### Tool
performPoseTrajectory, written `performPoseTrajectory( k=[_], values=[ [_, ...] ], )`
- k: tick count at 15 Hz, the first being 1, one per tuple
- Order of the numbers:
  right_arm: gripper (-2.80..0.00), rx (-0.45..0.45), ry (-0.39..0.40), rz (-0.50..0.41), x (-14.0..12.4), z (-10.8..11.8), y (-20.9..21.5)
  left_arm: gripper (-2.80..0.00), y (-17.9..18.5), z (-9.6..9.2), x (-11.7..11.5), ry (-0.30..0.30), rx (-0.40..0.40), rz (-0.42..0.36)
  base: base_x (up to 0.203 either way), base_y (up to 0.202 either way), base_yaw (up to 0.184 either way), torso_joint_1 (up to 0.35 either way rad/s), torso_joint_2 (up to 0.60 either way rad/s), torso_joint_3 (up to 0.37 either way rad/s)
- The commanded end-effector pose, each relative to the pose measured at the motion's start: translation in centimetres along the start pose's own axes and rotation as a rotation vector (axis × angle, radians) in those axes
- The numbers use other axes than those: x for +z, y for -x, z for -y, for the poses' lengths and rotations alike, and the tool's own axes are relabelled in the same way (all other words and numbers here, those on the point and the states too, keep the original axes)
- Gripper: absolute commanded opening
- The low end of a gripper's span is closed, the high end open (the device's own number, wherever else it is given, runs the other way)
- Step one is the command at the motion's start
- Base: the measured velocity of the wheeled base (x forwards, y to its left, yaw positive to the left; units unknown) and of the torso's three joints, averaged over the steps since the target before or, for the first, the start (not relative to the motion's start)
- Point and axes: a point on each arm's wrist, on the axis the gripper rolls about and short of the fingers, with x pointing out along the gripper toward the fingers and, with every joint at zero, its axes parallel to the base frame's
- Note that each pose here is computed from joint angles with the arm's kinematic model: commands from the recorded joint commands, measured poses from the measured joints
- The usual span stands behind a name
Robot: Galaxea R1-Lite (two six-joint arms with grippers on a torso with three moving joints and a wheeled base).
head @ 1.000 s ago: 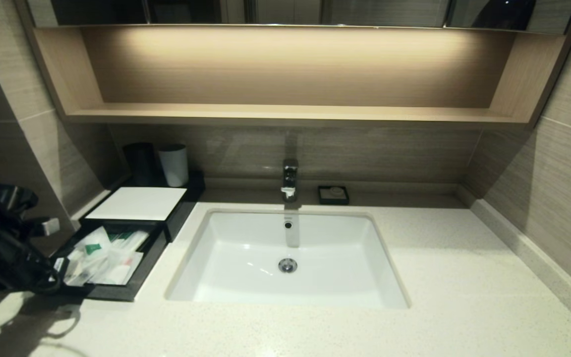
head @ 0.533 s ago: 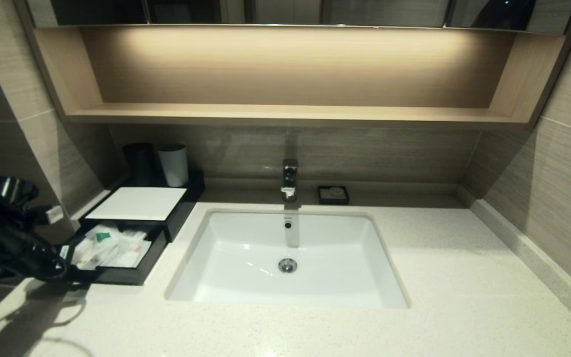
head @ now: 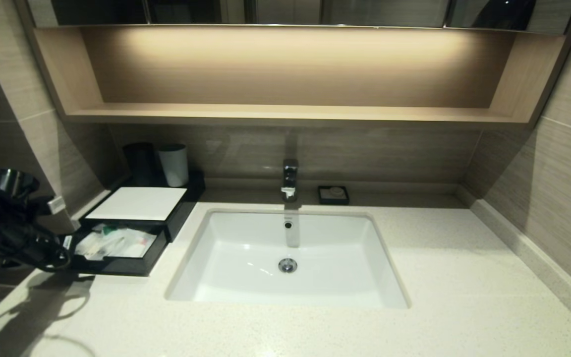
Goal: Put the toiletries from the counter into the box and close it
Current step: Close the drawer
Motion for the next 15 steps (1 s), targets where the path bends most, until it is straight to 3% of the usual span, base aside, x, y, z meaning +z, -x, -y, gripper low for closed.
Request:
performPoseTrajectory(
  k=[1,15],
  values=[
    [-2.8,0.0,-0.001,0.0,0.0,0.0,0.0,-2.8,-0.4,-0.1,0.5,-0.005,-0.002,0.019,0.0,0.0,0.0,0.0,0.0,0.0],
    [-2.8,0.0,-0.001,0.001,0.0,0.0,0.0,-2.8,-3.4,0.1,3.1,-0.033,-0.047,0.103,0.0,0.0,0.0,0.0,0.0,0.0]
  ],
)
